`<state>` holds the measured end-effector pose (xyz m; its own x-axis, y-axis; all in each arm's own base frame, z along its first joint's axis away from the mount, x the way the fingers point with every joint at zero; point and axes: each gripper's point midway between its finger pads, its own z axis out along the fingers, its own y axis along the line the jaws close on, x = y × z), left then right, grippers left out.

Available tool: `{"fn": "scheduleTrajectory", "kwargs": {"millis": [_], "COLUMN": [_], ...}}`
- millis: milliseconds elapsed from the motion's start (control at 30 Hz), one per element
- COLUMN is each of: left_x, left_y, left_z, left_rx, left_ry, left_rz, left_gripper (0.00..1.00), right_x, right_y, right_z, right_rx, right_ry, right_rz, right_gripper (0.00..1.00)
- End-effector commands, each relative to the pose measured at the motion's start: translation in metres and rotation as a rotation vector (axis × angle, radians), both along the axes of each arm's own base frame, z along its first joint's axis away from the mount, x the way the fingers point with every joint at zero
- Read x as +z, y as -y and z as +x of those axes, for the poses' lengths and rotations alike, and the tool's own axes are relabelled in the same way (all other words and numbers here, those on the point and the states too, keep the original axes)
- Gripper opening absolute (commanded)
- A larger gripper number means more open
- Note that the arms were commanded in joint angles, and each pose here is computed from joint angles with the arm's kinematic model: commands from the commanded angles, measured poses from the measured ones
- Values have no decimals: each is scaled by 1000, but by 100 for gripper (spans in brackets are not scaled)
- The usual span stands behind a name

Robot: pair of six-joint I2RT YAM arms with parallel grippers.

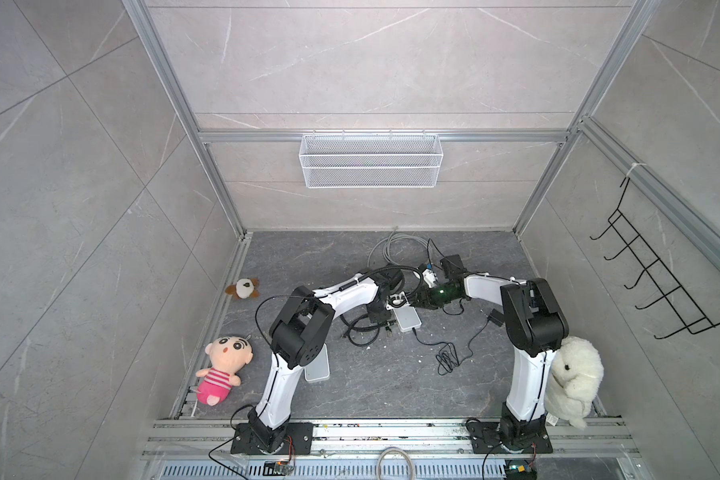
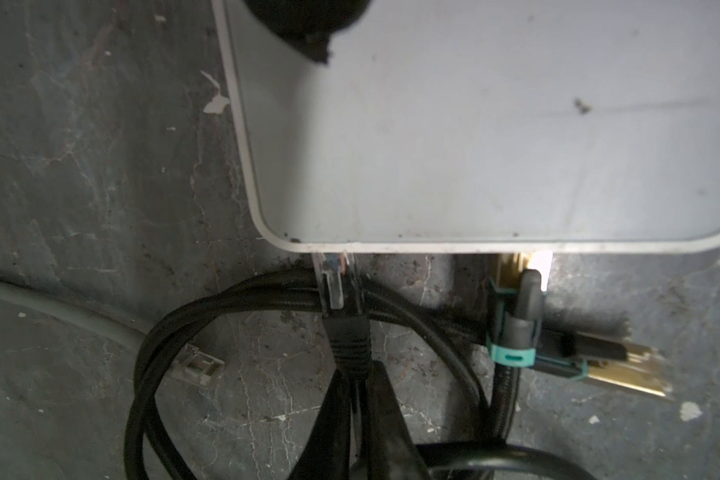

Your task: Insert the plug into the switch port

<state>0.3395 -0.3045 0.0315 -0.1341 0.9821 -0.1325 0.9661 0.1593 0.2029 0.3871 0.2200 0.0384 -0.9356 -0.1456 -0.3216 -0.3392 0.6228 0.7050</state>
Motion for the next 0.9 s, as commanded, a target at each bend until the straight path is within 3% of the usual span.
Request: {"fn": "scheduleTrajectory", "kwargs": {"millis": [0,633,867], "left_x": [-3,33,31], "left_y": [7,20,28], "left_z": [-7,20,26], "left_rx": [-62,-69,-83], "left_ry": [7,229,261], "left_rz": [6,-93,-124], "left_gripper": [12,12,12], "right_x": [4,0,-2], "right_y": [-8,-14,-23], "right_z": [-2,-3,-7], "right_rx": [30,55,97], "right_ry": [-17,-43,-40], "right_rz": [45,28,28], "right_gripper": [45,44,44]}}
